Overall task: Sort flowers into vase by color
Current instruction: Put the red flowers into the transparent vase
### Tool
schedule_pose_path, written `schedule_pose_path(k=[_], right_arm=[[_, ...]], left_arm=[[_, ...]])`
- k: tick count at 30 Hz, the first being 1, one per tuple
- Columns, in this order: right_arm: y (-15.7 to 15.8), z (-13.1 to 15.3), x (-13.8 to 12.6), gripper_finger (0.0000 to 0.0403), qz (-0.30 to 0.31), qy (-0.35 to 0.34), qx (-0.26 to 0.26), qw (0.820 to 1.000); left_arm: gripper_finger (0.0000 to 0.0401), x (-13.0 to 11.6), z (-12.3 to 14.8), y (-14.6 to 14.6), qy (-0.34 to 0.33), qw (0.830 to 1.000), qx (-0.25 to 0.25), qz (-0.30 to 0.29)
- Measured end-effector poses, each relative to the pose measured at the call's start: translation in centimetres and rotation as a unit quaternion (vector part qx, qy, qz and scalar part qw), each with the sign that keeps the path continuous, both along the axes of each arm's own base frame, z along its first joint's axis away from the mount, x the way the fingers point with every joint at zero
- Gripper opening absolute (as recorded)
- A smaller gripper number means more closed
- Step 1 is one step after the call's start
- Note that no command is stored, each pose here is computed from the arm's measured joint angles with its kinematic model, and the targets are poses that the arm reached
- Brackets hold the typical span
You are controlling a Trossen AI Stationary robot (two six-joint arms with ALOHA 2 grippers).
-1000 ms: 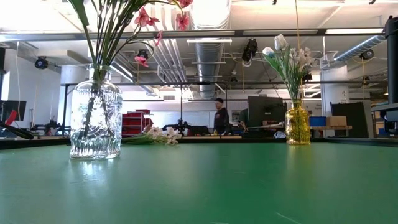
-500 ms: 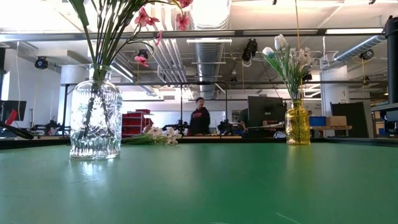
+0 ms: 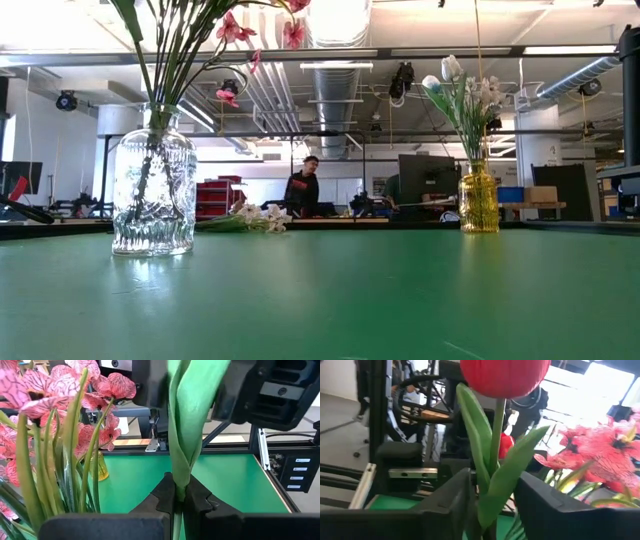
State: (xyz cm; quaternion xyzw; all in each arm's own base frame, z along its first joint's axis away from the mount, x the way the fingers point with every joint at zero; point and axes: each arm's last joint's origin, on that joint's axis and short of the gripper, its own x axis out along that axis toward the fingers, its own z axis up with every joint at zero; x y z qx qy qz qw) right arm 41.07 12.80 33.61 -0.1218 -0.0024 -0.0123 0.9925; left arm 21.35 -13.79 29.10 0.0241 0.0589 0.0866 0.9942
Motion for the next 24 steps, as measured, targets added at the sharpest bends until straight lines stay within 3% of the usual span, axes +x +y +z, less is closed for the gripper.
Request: schedule_pose_path(k=[7,12,20,24], right_arm=[[-0.6,0.0,0.2,0.0058,0.021,-0.002,0.014,1.0],[-0.6,0.1,0.2,0.0016,0.022,-0.005,0.013,1.0],[-0.6,0.0,0.2,0.0017,0.021,0.004,0.012,1.0],[-0.6,-0.1,0.2,0.0017,0.021,0.008,0.011,1.0]], left_arm=[[0.0001,0.0,0.1,0.0,-0.004,1.0,-0.003,0.0],[0.0037,0.1,1.2,-0.1,-0.016,1.0,-0.012,0.0],[0.0138,0.1,3.0,-0.4,0.006,1.0,0.001,-0.004],[0.017,-0.1,4.5,-0.6,0.013,1.0,-0.003,-0.008]])
